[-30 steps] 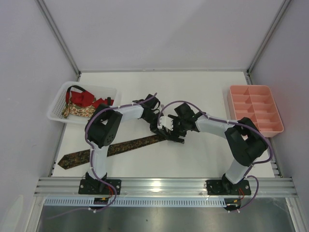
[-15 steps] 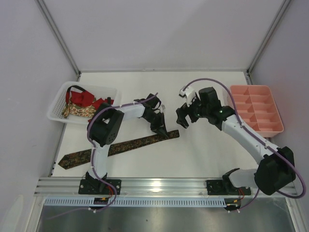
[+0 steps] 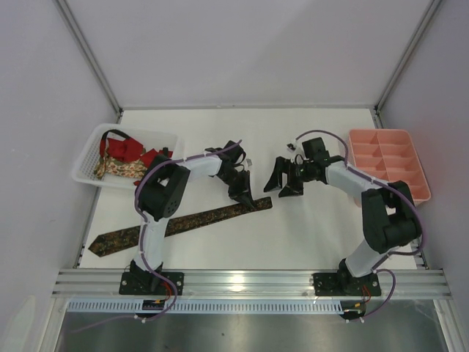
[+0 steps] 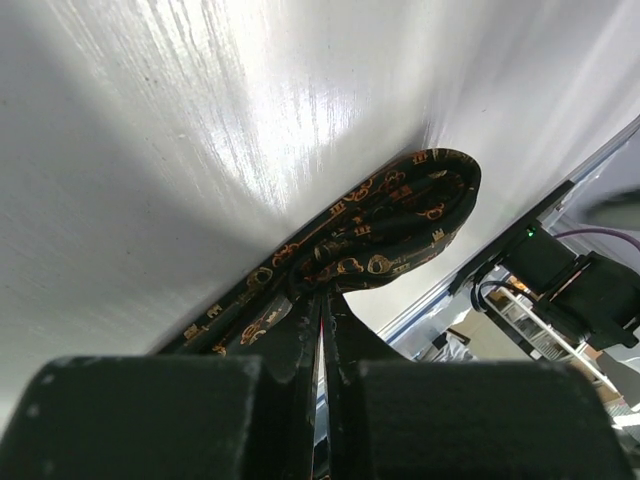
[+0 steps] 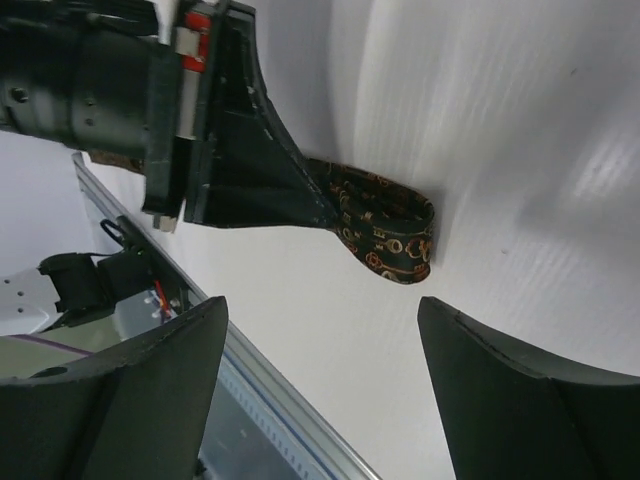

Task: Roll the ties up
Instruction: Roll the tie

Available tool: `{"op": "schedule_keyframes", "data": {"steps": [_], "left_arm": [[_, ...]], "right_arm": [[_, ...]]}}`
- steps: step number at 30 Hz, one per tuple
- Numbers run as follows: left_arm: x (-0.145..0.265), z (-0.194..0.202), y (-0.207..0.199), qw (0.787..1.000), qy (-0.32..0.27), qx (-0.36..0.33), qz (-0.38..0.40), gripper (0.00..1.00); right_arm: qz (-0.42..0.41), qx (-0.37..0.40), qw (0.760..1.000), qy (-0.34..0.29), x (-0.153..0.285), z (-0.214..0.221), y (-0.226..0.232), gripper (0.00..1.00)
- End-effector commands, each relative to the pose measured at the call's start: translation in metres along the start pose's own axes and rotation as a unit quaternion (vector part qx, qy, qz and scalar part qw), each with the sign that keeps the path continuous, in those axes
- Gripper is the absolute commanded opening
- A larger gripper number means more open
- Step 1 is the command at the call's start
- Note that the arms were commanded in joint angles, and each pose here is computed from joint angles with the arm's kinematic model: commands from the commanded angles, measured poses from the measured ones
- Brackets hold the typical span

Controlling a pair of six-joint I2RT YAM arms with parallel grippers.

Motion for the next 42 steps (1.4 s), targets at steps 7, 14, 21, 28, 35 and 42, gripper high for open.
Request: {"op": "schedule_keyframes", "data": {"steps": [7,14,21,28,35,42], "left_arm": [[-0.002,-0.009,0.014,0.999,-0.006,-0.013,-0.044,0.06],[-0.005,-0.013,0.013,0.999,-0.006,-0.013,-0.041,0.05],[-0.005,-0.013,0.014,0.999,-0.004,-0.012,-0.042,0.04],[-0.005,-0.014,0.014,0.999,-0.004,-0.011,-0.042,0.04],[-0.006,-0.015,0.016,0.999,-0.006,-0.01,-0.045,0.01],[-0.009,-0.017,0.014,0.999,-0.006,-0.003,-0.04,0.0]], "right_arm": [[-0.062,-0.034,0.997,0.01,-0.048,0.011,-0.023,0.79],[-0.065,-0.032,0.997,0.025,-0.066,0.02,-0.038,0.62],[-0.085,-0.024,0.995,0.039,-0.067,0.031,-0.038,0.51],[-0.091,-0.028,0.994,0.048,-0.068,0.041,-0.04,0.53],[-0.077,-0.037,0.995,0.046,-0.067,0.038,-0.042,0.41],[-0.074,-0.045,0.995,0.041,-0.059,0.027,-0.03,0.17]]}}
Point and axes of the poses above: each gripper's point midway between its finger pads, its own x axis back along the fingers, its own y axis along the line the jaws close on, z = x × y, the point moved 6 cm from there along x, back along the fingers, and after that the axes turned 10 degrees about x, right-handed, at the moved point
